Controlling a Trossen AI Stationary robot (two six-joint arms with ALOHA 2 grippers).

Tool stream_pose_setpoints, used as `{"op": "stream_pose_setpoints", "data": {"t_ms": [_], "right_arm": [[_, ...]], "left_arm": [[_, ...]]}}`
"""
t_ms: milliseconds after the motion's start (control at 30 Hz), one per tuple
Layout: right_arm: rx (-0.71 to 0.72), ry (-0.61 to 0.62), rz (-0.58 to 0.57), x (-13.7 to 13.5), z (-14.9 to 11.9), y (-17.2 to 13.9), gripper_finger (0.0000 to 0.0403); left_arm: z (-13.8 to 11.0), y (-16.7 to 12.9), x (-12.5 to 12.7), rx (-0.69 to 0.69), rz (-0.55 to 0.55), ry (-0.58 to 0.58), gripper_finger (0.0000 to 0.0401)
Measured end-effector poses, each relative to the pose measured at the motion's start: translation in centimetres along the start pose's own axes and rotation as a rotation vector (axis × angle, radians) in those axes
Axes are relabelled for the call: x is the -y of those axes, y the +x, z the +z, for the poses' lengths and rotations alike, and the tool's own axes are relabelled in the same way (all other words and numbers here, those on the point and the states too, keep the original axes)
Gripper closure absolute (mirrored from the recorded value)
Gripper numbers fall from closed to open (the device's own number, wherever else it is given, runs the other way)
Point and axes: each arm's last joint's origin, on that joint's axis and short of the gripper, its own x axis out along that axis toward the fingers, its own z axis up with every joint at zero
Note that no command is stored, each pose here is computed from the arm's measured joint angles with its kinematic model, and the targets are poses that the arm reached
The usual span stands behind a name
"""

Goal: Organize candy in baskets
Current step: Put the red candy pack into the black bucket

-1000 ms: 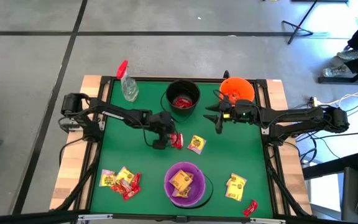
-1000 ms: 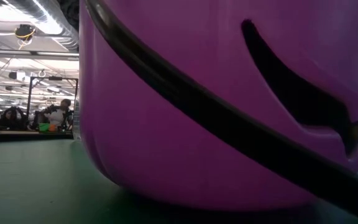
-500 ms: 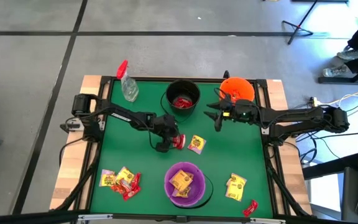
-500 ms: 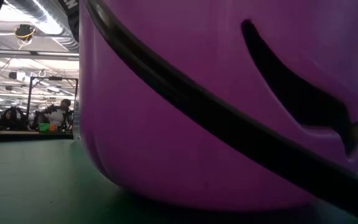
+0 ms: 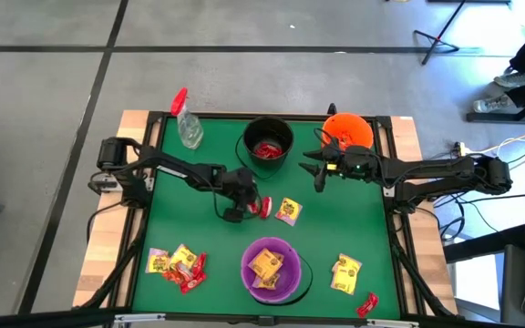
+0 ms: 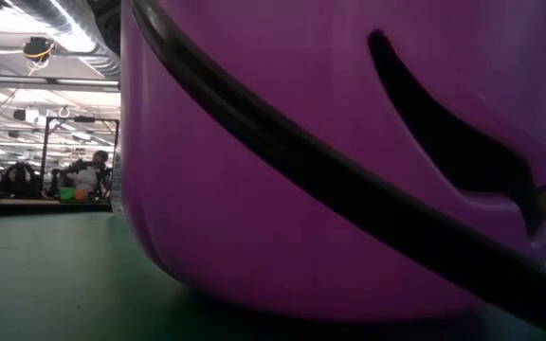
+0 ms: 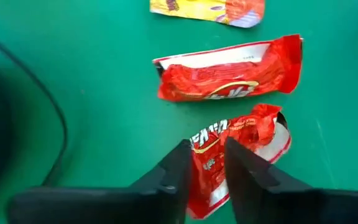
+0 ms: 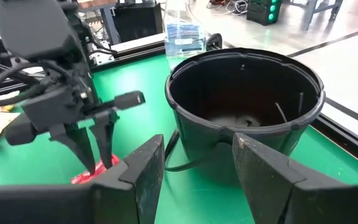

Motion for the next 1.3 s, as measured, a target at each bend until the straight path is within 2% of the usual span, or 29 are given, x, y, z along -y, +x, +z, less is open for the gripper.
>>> {"op": "stream_pose_setpoints", "data": {"t_ms": [200, 467, 600, 833, 967, 1133, 1300], "right_arm": [[-0.026, -0.006, 0.006, 0.0, -0.2, 0.0, 0.0214], [-0.057, -0.012, 0.001, 0.1, -0.5, 0.0, 0.0214], [-0.058, -0.012, 0.002, 0.0, -0.6, 0.0, 0.0214], [-0.049, -0.011, 0.003, 0.0, -0.5, 0.0, 0.0214], [-0.047, -0.011, 0.003, 0.0, -0.4, 0.0, 0.0214], [-0.047, -0.011, 0.003, 0.0, -0.4, 0.0, 0.0214], [-0.043, -0.004, 0.004, 0.0, -0.4, 0.0, 0.0214]], "left_arm": [[0.4, -1.2, -0.2, 0.009, 0.032, -0.046, 0.0395], [0.7, -2.2, -0.3, 0.03, 0.031, -0.107, 0.0391], [0.5, -2.1, -0.2, 0.011, 0.026, -0.113, 0.0361], [0.4, -2.1, -0.2, -0.005, 0.029, -0.215, 0.0251], [0.4, -2.1, -0.3, 0.004, 0.019, -0.266, 0.0208], [0.2, -1.5, -0.3, 0.009, -0.08, -0.318, 0.0198], [-0.4, -0.2, -0.5, -0.023, -0.082, -0.365, 0.0218]]}}
